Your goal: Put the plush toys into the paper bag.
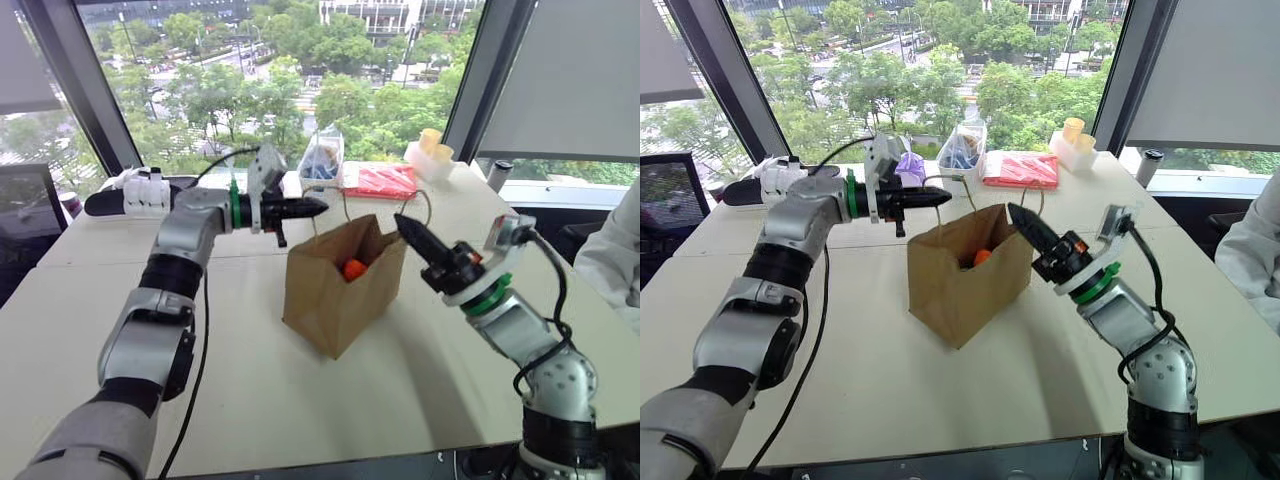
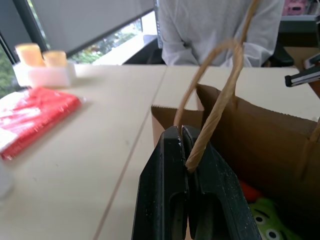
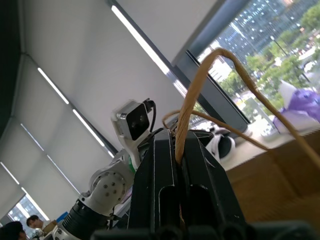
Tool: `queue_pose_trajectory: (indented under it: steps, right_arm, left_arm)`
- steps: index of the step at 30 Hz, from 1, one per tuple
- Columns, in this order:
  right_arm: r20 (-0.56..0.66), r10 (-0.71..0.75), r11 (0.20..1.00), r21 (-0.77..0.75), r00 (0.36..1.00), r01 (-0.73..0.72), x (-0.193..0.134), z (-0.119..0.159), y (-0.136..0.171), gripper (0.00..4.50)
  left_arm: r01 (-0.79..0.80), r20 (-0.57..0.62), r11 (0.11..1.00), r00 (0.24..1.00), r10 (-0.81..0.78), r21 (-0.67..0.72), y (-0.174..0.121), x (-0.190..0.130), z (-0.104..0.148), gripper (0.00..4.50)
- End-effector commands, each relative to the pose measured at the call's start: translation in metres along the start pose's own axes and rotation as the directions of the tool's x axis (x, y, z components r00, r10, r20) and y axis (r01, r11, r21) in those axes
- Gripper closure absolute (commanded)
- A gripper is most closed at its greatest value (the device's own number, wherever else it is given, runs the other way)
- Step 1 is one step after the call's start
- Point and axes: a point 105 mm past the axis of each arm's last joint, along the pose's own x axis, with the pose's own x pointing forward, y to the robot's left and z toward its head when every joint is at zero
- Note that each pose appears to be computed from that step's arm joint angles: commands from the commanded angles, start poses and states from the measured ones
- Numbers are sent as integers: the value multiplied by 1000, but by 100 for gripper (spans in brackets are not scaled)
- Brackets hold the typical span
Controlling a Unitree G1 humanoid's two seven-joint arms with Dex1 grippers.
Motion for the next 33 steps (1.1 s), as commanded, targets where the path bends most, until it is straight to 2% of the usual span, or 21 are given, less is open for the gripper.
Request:
queue_pose_trajectory:
  steps: [1,6,7,8,10,15,16,17,22,28,31,33]
  right_arm:
    - [-27,30,999,-34,999,-31,-4,-3,10,443]
    - [-88,18,999,-35,996,-22,-15,-15,9,443]
    - [-90,9,999,-42,996,-13,-16,-15,8,390]
    - [-88,-13,998,-70,996,7,-17,-13,6,359]
    - [-84,-26,995,-95,996,18,-18,-11,5,268]
    - [-52,-27,994,-105,998,21,-21,-5,7,3]
    - [-34,-51,991,-125,998,46,-21,-2,4,0]
    - [-28,-60,989,-134,998,56,-22,0,4,0]
    - [-96,13,990,-136,995,-26,-34,3,25,0]
    - [-133,-41,985,-174,990,17,-59,6,30,0]
    - [-148,-95,984,-161,984,70,-79,5,28,0]
    - [-261,-213,966,-201,942,163,-96,-19,7,52]
  left_arm:
    - [40,-22,999,999,-39,33,-9,-2,4,450]
    - [38,-54,999,998,-38,-2,-13,-10,-7,450]
    - [15,-33,1000,999,-15,-8,-10,-11,-4,423]
    - [1,-13,1000,1000,-1,-20,-8,-13,0,393]
    - [26,9,999,1000,-26,-42,-11,-15,5,318]
    - [50,41,996,998,-47,-70,-18,-18,13,59]
    - [51,45,996,998,-47,-77,-19,-18,13,12]
    - [52,53,995,997,-48,-86,-20,-19,15,5]
    - [-41,110,991,992,56,-129,-10,-32,25,5]
    - [-50,107,974,991,76,-223,-20,-57,24,5]
    - [-73,69,952,993,98,-296,-31,-79,13,5]
    - [-141,-26,929,990,141,-342,-39,-97,-14,0]
